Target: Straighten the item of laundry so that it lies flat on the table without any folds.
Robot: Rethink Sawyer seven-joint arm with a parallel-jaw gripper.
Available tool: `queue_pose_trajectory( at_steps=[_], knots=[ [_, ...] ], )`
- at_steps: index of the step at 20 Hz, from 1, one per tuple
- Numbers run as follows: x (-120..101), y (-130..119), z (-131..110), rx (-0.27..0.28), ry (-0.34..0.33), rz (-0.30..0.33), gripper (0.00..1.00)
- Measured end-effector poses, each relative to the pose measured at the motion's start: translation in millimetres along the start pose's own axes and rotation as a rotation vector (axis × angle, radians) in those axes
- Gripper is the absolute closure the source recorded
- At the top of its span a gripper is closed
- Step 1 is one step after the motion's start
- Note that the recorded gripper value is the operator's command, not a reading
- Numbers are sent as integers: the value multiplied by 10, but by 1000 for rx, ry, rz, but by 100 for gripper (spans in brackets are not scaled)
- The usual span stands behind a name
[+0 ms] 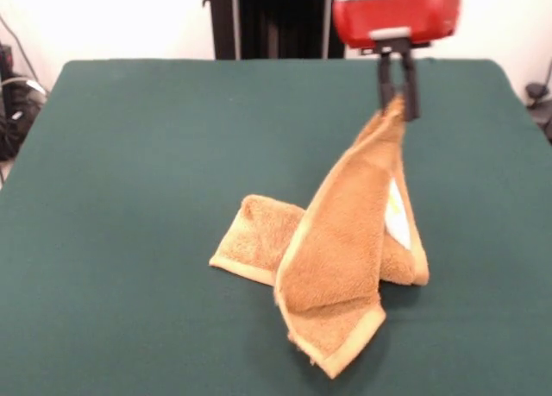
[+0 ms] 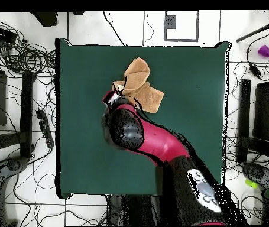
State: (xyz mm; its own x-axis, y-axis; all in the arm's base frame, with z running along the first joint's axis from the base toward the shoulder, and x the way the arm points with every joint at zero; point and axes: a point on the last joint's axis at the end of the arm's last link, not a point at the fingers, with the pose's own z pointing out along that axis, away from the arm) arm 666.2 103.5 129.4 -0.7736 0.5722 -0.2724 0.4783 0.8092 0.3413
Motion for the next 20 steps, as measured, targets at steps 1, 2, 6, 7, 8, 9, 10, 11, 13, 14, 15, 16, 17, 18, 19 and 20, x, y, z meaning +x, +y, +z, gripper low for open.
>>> queue_pose_trajectory(
  at_steps=[1,2,6,7,8,9,10,11,13,14,15,16,17,18,19,20],
  knots=[
    [65,72,-3,-3,5,-13,100],
    [120,141,-9,-8,8,-24,100],
    [178,307,-38,-35,16,-31,100],
    [185,346,-45,-43,18,-31,100],
    [166,383,-46,-54,21,-23,100],
    [137,407,-41,-62,21,-15,100],
    [121,419,-32,-65,21,-10,100],
    [104,431,-24,-69,21,-6,100],
    [55,452,30,-78,23,7,100],
    [38,457,48,-82,23,10,100],
    [2,478,102,-93,25,19,100],
    [-11,488,129,-98,26,22,100],
    [-41,524,257,-116,27,36,100],
    [-42,532,282,-119,28,39,100],
    [-46,546,335,-126,27,45,100],
    [-49,565,419,-138,24,55,100]
  ],
)
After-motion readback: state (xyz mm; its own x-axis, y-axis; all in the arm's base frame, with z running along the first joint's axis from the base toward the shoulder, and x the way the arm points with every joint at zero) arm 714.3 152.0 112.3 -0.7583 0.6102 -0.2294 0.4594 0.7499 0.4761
